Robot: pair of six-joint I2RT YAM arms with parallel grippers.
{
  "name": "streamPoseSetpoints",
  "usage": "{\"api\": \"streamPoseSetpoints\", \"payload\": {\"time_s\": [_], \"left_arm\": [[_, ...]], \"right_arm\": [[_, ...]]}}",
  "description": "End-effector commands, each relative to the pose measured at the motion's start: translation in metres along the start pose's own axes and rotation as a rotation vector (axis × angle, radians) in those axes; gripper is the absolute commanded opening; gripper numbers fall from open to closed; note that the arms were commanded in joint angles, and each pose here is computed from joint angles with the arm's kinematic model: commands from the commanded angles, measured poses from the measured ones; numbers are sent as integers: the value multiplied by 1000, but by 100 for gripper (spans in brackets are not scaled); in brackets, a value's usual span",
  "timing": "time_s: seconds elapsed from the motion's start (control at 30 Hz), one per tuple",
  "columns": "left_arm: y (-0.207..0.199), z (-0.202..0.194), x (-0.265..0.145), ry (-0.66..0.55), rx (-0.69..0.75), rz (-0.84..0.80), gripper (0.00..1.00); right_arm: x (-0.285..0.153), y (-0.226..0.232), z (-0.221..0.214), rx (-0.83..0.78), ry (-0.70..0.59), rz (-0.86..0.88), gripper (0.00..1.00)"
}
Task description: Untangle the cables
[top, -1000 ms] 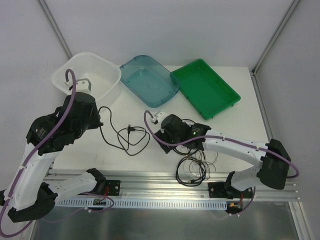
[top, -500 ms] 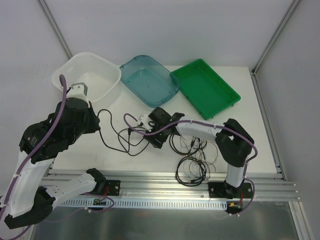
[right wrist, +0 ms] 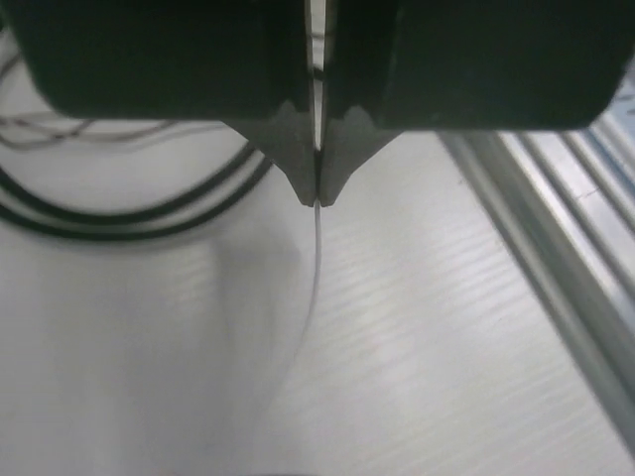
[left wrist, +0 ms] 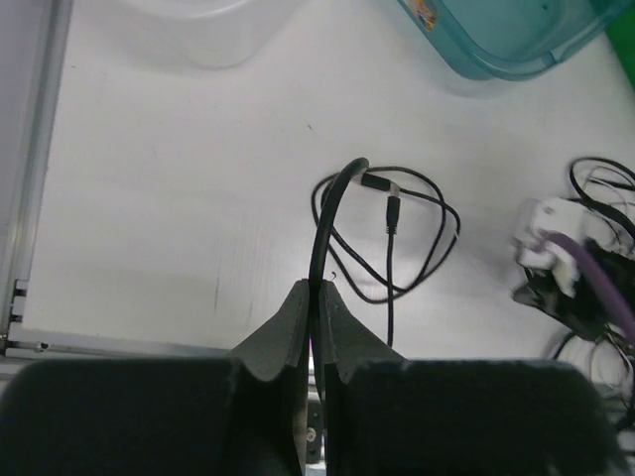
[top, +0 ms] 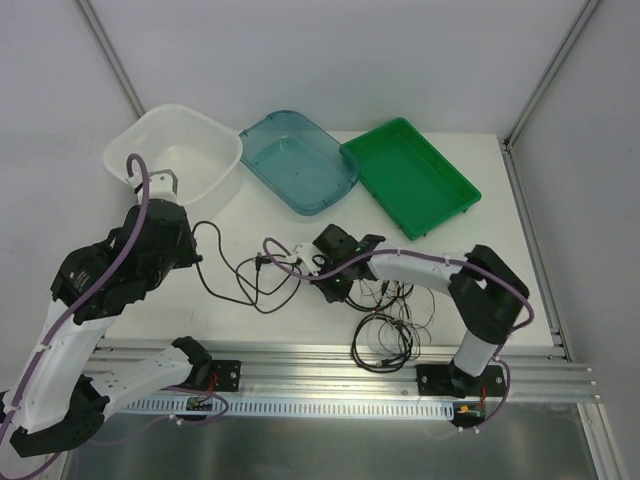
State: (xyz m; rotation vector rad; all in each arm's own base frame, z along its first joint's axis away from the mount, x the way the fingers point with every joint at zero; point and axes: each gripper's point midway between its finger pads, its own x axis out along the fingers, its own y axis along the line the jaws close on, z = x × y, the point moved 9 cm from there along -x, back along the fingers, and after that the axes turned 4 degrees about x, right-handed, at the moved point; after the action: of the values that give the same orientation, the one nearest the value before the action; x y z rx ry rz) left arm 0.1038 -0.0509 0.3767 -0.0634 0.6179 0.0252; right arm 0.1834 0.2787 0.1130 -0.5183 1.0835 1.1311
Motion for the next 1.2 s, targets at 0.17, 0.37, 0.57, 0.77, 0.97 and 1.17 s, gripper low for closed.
{"api": "streamPoseSetpoints", "payload": {"time_s": [0.17, 0.37, 0.57, 0.77, 0.97, 1.17], "left_arm": [[6, -7, 36, -24, -7, 258, 0], [-12, 19, 24, -90, -72, 83, 0], [-27, 42, 11, -147, -64, -91, 0], [-51, 4, 66, 8, -7, -99, 0], [-57, -53, 115, 10, -163, -98, 0], [-44, -111, 141, 91, -258, -6, 25]], "right_arm": [[-102, 31, -33, 56, -176, -40, 1], [-89, 23, -57, 206, -122, -135, 52], [-89, 29, -63, 315, -204, -129, 70], [-106, 36, -60, 350, -342, -128, 71], [-106, 42, -69, 359, -375, -128, 71], [-102, 43, -78, 382, -370, -140, 71]]}}
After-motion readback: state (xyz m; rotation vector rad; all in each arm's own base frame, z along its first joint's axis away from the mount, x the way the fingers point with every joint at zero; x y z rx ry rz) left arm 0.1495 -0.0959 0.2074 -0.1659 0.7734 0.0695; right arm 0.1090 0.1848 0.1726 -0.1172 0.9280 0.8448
